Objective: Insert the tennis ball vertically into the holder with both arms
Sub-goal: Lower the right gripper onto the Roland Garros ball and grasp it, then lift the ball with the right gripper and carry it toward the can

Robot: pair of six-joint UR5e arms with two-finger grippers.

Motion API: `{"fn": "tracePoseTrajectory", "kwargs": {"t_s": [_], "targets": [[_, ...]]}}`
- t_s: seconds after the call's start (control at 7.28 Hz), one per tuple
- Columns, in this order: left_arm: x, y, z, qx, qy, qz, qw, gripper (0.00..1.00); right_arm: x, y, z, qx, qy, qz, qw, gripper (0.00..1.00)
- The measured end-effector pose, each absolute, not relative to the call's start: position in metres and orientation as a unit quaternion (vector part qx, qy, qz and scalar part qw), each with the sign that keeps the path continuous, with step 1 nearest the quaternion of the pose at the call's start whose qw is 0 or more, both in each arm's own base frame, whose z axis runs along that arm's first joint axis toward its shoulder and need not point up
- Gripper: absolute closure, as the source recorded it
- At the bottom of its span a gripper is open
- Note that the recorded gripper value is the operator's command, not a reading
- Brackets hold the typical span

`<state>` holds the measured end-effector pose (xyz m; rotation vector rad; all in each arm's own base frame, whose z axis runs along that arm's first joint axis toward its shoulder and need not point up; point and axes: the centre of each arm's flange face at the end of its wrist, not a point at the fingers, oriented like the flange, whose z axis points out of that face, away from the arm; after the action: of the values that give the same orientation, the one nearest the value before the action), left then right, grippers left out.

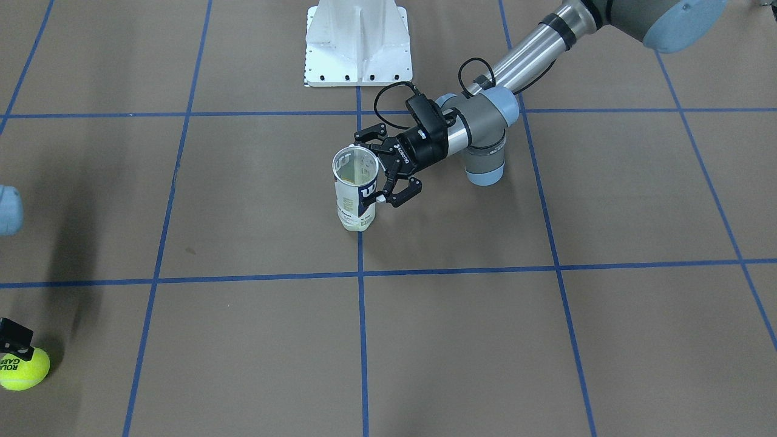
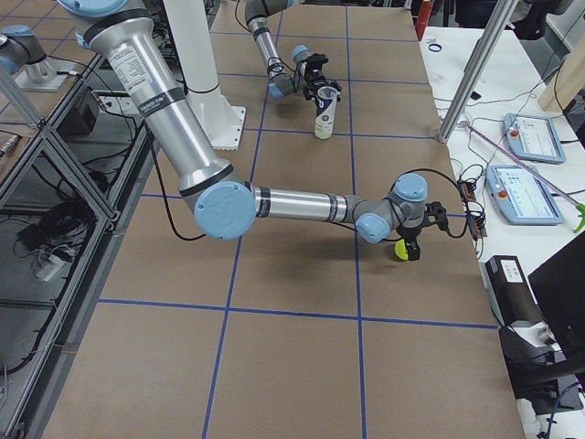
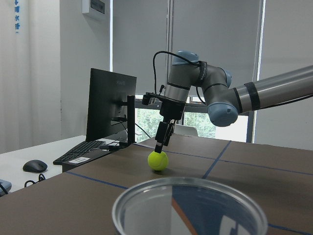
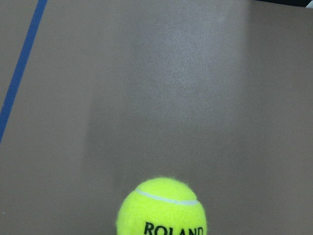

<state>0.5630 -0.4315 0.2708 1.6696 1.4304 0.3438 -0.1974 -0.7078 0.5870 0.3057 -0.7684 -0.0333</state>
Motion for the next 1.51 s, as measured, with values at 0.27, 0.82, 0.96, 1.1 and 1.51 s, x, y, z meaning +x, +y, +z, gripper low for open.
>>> {"fn": "tracePoseTrajectory", "kwargs": {"t_s": [0.27, 0.82, 0.96, 1.1, 1.51], "targets": [[0.563, -0.431, 0.272, 0.673, 0.576, 0.139, 0.443, 0.01, -0.209, -0.704, 0.597, 0.154, -0.371, -0.013, 0.916, 0.01], [0.563, -0.431, 0.271, 0.673, 0.576, 0.139, 0.443, 0.01, -0.233, -0.7, 0.597, 0.156, -0.362, -0.015, 0.919, 0.91], [0.563, -0.431, 0.271, 0.673, 0.576, 0.139, 0.443, 0.01, -0.238, -0.699, 0.598, 0.159, -0.355, -0.016, 0.921, 1.0], [0.563, -0.431, 0.271, 0.673, 0.576, 0.139, 0.443, 0.01, -0.242, -0.698, 0.598, 0.162, -0.35, -0.016, 0.922, 1.0], [0.563, -0.431, 0.27, 0.673, 0.577, 0.138, 0.442, 0.01, -0.244, -0.702, 0.555, 0.18, -0.362, -0.001, 0.915, 1.0]]}}
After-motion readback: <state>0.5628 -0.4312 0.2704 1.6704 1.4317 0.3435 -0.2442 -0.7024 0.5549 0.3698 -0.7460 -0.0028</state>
